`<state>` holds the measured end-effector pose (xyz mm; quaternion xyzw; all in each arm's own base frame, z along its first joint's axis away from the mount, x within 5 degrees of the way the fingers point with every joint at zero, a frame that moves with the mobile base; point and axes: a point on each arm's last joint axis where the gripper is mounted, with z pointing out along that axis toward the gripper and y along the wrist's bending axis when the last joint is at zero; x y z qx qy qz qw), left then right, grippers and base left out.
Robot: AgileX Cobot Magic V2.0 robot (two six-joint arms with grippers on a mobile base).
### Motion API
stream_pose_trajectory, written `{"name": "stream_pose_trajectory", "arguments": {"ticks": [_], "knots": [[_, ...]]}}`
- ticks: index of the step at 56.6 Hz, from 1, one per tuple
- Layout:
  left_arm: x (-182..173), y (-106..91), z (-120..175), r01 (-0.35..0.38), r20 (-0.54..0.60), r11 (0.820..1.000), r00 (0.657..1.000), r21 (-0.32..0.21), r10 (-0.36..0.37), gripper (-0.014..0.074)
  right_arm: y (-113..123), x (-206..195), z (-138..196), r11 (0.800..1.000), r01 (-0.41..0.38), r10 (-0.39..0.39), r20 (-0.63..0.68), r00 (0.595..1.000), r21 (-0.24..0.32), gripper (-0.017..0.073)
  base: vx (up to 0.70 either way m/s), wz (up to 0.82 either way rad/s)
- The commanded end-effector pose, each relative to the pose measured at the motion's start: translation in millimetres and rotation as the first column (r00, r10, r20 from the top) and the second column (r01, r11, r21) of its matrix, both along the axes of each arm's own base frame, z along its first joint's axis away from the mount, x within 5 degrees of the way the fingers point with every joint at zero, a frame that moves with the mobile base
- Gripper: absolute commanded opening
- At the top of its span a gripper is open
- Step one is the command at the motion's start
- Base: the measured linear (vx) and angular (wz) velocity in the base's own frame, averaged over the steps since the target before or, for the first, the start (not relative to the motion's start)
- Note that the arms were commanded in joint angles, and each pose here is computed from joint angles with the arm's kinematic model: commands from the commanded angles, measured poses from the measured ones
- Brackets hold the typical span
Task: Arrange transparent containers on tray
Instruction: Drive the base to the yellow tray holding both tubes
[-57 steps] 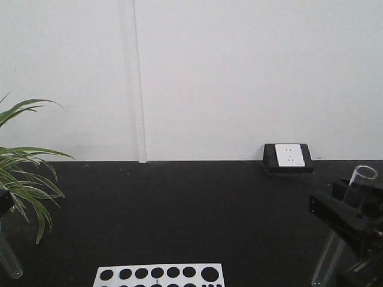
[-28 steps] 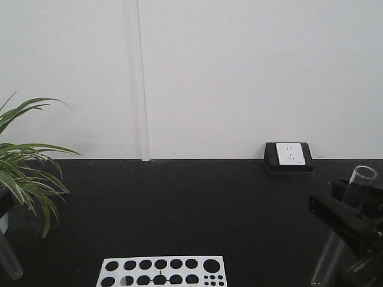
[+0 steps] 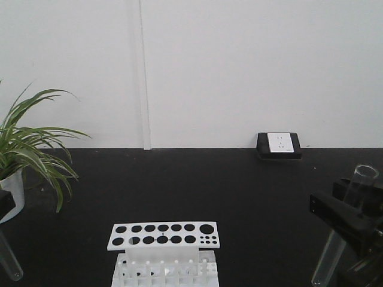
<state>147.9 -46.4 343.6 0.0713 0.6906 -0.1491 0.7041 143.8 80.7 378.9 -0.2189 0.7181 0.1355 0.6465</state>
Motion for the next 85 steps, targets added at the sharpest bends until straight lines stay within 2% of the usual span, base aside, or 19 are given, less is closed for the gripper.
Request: {"name": "stream_pose_trajectory", "arguments": {"ticks": [1, 85], "knots": [[-3.0, -1.0, 18.8, 0.021, 0.108, 0.999, 0.994, -0.047, -0.015, 0.0014, -1.6, -2.1, 19.6, 0.999, -0.005, 0.000, 0.121, 0.993, 0.043, -0.0001, -0.23, 0.03], [-3.0, -1.0, 18.7, 0.020, 0.107, 0.999, 0.994, -0.047, -0.015, 0.0014, -1.3, -2.3, 18.5, 0.999, -0.006, 0.002, 0.111, 0.994, 0.038, -0.0001, -0.33, 0.05]]}}
